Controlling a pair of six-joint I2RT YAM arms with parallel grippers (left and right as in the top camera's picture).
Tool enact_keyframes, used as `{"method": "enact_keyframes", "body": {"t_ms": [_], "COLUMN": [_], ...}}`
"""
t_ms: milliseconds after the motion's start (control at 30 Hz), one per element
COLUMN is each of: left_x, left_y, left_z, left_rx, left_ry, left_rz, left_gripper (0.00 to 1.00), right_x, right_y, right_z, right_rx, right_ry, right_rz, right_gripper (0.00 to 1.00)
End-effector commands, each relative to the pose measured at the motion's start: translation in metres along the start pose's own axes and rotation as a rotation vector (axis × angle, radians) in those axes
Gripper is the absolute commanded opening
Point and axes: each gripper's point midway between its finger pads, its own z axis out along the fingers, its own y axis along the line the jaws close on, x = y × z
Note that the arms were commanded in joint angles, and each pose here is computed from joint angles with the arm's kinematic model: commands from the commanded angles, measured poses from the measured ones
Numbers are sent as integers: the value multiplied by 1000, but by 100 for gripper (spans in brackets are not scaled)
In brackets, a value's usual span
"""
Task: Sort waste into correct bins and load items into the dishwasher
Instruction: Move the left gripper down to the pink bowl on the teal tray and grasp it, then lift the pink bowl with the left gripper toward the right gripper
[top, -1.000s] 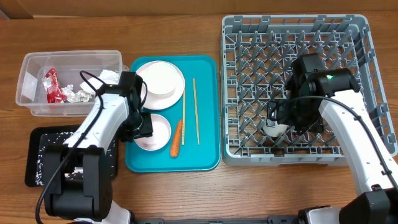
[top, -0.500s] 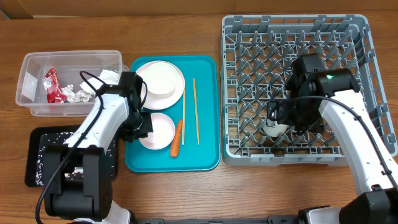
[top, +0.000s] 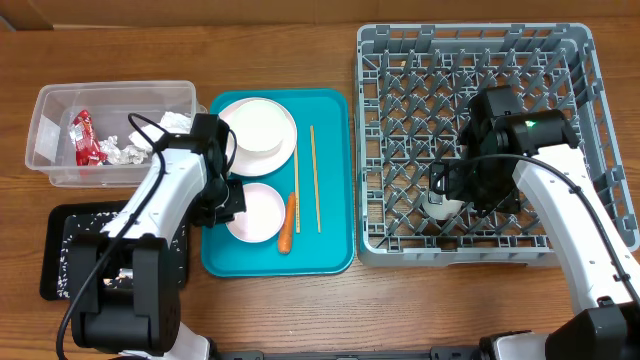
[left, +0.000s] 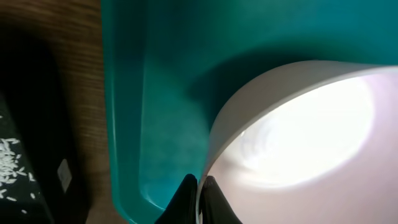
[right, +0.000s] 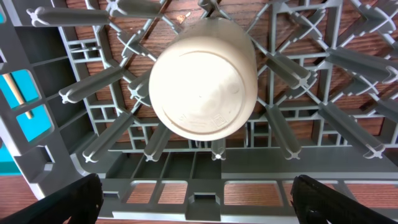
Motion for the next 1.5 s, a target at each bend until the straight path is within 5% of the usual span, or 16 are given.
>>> {"method": "enact_keyframes", "body": {"t_ms": [0,400,967,1467], "left_x": [-17,-39,-15,2], "left_y": [-5,-61,-151,-171], "left_z": [-29,-136,-147,-153], "left_rx": [14,255,337,465], "left_ry": [-50,-204,-269,-202], "left_rz": [7,78,301,339], "left_gripper": [4,4,4,4], "right_x": [-5,-17,-36,-36], "right_y": [5,8,92,143], "right_z": [-5,-5,-76,-64], "right_rx": [-16,-28,-460,-233], "right_ry": [-22,-69,-183,-338], "right_rz": [-7,-12,-165,-367], "right_gripper": [100,100,100,100]}}
